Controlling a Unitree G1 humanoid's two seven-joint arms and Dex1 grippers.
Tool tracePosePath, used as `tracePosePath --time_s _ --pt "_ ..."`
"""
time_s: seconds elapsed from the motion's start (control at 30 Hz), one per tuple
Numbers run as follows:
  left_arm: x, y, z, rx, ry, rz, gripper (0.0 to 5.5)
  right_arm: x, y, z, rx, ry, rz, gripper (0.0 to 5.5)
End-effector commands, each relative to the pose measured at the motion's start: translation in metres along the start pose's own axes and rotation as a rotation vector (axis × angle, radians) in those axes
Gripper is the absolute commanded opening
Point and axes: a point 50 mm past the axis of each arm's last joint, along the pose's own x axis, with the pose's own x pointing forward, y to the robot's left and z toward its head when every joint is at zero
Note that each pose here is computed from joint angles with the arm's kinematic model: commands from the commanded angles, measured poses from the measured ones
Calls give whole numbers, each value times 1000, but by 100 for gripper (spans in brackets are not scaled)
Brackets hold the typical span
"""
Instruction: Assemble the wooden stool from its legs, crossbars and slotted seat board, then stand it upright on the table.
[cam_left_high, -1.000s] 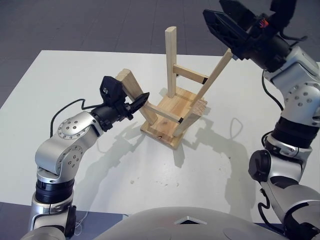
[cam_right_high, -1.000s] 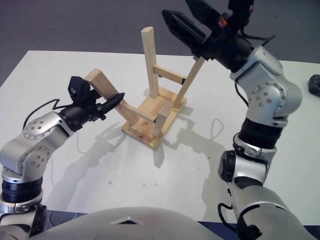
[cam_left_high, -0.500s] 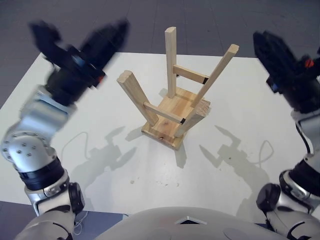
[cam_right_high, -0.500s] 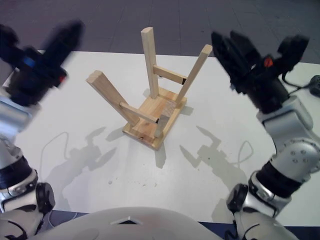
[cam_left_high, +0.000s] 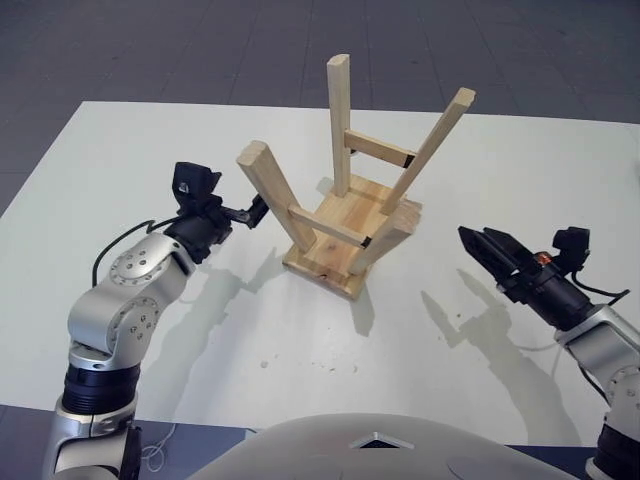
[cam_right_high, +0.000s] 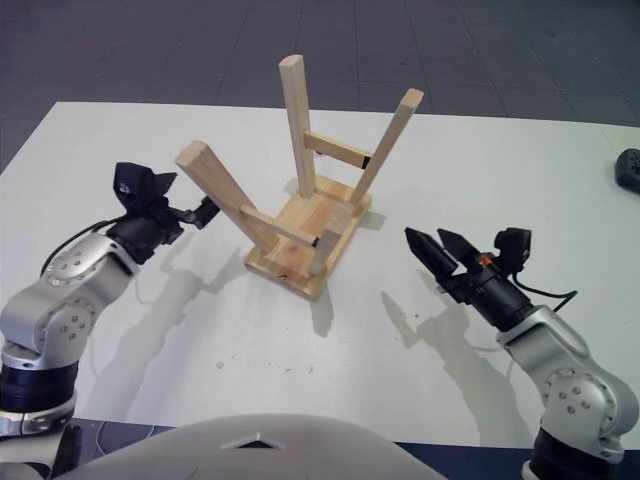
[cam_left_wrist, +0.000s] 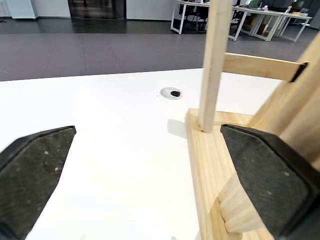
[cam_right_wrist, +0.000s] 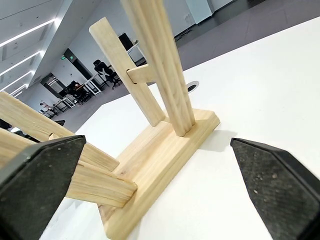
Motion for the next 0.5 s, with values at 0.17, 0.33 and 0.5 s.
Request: tracePosePath --time_s 0.17,0.33,0.5 --pt "1 -18 -6 -40 11 -39 539 17 -1 -6 -155 -54 -155 540" --pt "1 -17 -11 -47 20 6 539 30 6 -20 -289 16 -259 540" --pt "4 -25 -14 -74 19 -3 539 49 14 -13 -346 54 -403 540"
